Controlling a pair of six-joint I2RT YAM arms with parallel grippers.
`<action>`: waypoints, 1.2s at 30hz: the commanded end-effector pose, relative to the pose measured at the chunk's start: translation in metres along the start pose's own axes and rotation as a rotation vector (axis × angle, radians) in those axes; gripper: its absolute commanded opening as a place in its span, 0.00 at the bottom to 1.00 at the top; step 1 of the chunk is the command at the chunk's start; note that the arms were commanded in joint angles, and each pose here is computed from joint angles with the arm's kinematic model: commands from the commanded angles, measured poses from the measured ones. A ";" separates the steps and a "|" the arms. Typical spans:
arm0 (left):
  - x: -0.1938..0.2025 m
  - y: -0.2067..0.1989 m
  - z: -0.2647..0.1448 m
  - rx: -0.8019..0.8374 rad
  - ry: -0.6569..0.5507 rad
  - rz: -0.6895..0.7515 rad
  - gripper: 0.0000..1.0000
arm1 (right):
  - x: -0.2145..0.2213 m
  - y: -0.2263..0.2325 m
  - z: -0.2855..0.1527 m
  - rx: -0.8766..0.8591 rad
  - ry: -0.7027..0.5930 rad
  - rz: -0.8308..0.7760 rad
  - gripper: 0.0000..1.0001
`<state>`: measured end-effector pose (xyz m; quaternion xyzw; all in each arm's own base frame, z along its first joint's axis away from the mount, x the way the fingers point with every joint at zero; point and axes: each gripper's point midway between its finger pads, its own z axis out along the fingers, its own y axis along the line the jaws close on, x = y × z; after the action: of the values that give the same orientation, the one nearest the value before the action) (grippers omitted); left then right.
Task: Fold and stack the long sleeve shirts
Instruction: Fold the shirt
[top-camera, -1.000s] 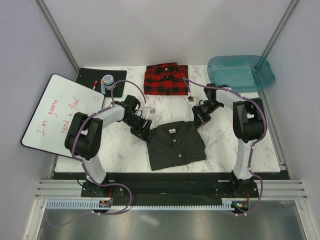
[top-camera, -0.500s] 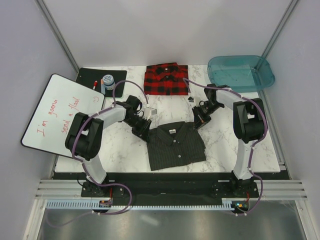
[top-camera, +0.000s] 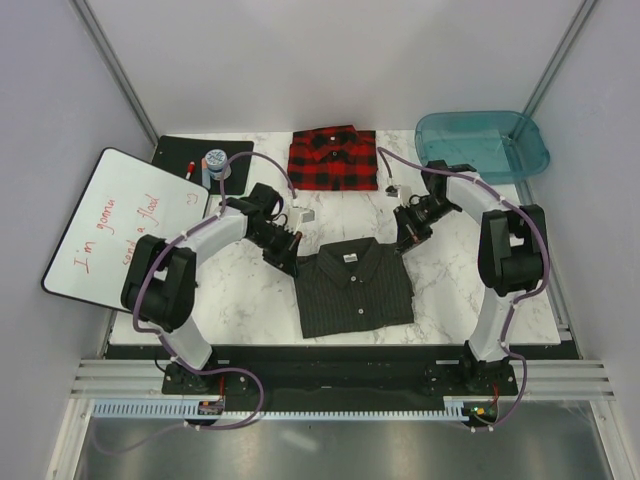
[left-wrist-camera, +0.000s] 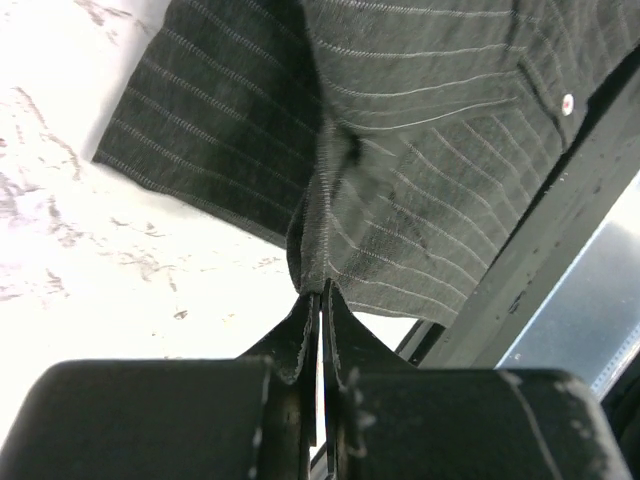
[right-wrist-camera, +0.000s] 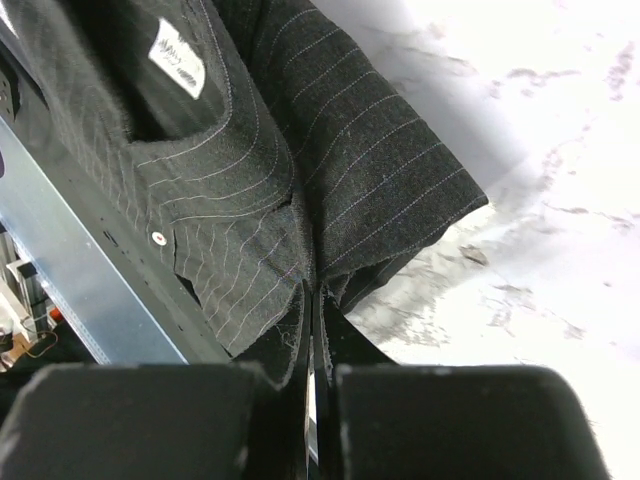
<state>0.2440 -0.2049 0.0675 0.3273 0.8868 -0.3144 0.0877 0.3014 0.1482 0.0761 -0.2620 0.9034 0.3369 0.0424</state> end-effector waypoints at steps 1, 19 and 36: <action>-0.011 0.014 -0.004 -0.059 -0.017 0.044 0.02 | 0.000 -0.014 0.008 -0.014 0.010 0.001 0.00; -0.030 0.064 0.024 -0.137 -0.038 -0.033 0.02 | -0.007 -0.033 0.032 -0.020 -0.038 0.097 0.00; -0.065 -0.059 -0.075 0.223 -0.372 0.063 0.89 | -0.033 0.061 -0.061 -0.172 -0.291 -0.005 0.81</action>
<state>0.3242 -0.1894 0.1218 0.2661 0.8728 -0.3431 0.2228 0.3582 0.1274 0.1025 -0.1985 0.9102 0.3372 0.1361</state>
